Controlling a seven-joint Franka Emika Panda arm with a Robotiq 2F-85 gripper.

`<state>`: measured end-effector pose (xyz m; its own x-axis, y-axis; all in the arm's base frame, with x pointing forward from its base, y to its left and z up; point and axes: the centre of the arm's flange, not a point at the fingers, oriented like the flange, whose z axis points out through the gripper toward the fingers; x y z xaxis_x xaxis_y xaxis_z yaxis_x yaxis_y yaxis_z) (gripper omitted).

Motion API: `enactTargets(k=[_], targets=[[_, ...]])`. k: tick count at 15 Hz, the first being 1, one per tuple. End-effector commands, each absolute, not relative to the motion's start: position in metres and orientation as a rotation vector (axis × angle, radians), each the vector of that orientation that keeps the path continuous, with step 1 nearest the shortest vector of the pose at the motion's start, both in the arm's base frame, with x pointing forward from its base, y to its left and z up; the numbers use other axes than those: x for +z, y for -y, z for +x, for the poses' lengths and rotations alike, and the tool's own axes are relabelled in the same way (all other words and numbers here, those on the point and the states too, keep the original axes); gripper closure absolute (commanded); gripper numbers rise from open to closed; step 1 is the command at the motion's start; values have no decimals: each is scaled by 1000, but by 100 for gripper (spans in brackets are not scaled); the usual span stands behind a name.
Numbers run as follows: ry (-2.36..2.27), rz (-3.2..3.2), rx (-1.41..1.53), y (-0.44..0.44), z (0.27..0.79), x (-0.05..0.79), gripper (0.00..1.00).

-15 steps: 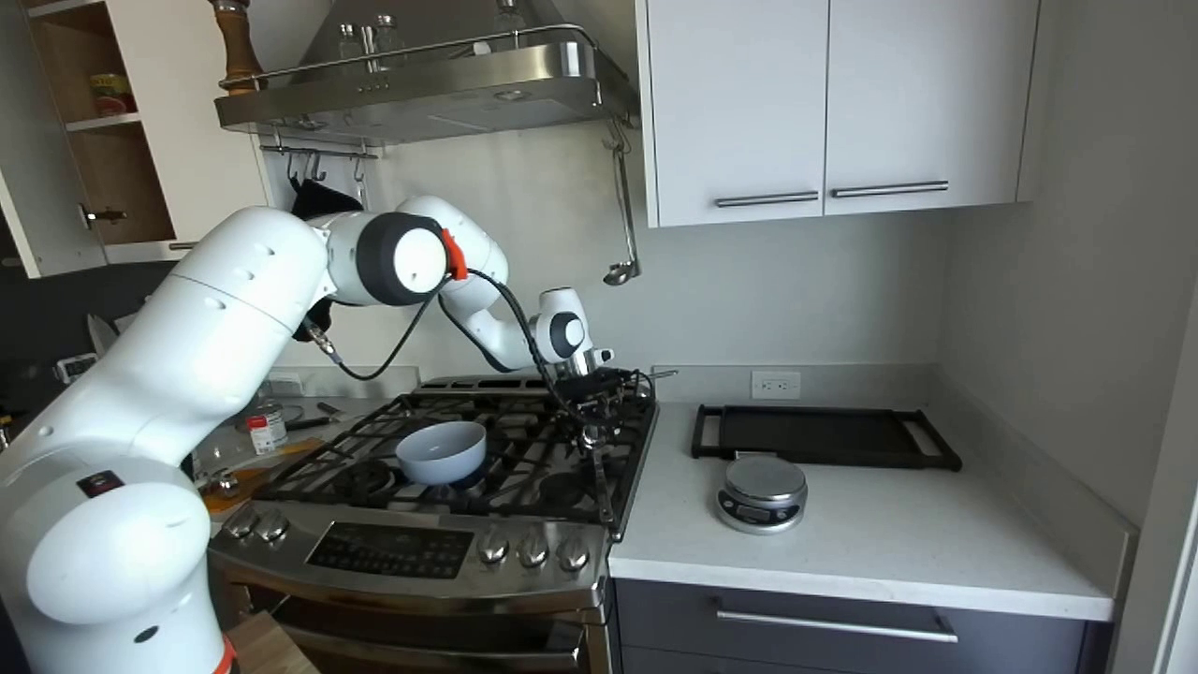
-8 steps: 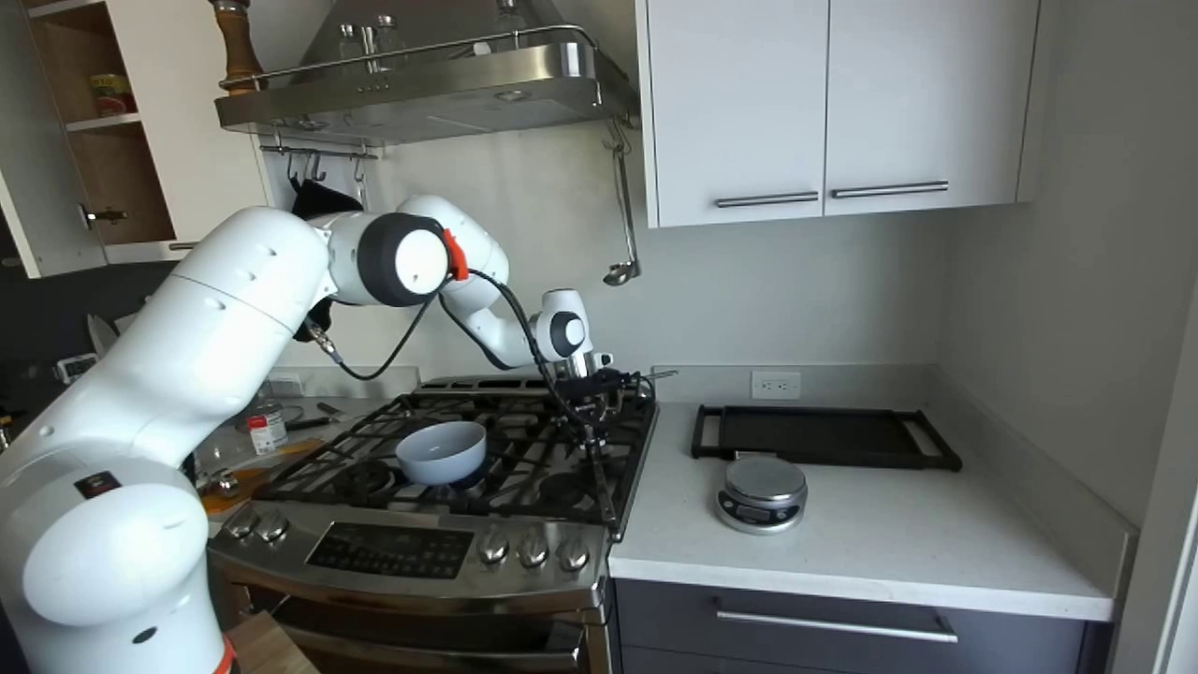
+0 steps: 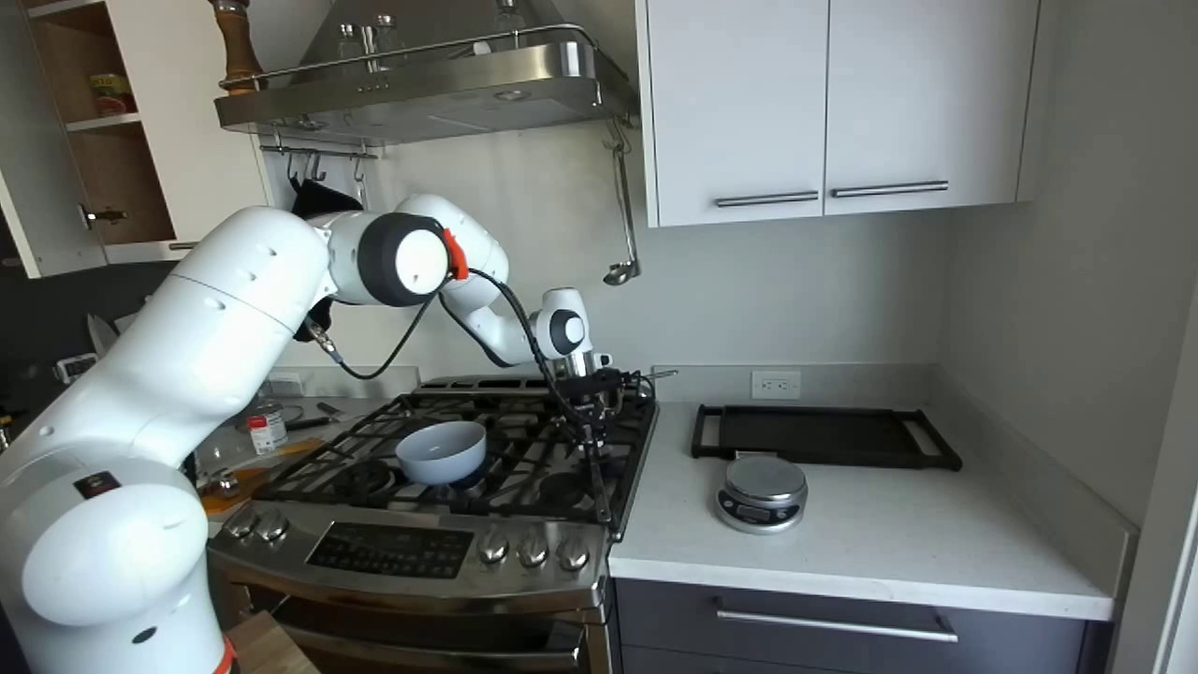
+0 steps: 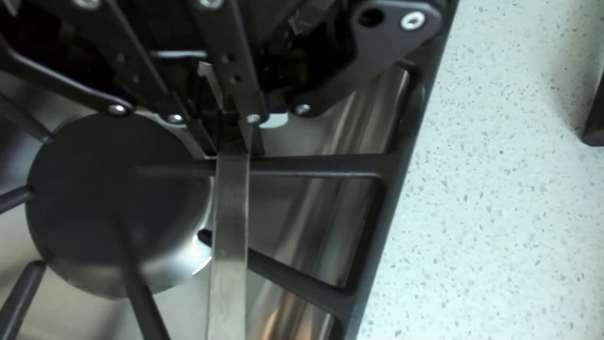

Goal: Hang the cooking spoon on the hook

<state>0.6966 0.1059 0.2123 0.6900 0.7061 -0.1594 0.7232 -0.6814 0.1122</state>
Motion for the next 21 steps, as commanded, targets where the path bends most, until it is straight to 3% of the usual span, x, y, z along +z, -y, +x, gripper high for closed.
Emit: enactTargets(k=[1, 16, 21], targets=[[-1210, 2727, -146, -104, 694, 224, 96], [-1470, 2052, -550, -190, 641, 337, 96], [-1515, 1760, -650, -218, 644, 363, 96]])
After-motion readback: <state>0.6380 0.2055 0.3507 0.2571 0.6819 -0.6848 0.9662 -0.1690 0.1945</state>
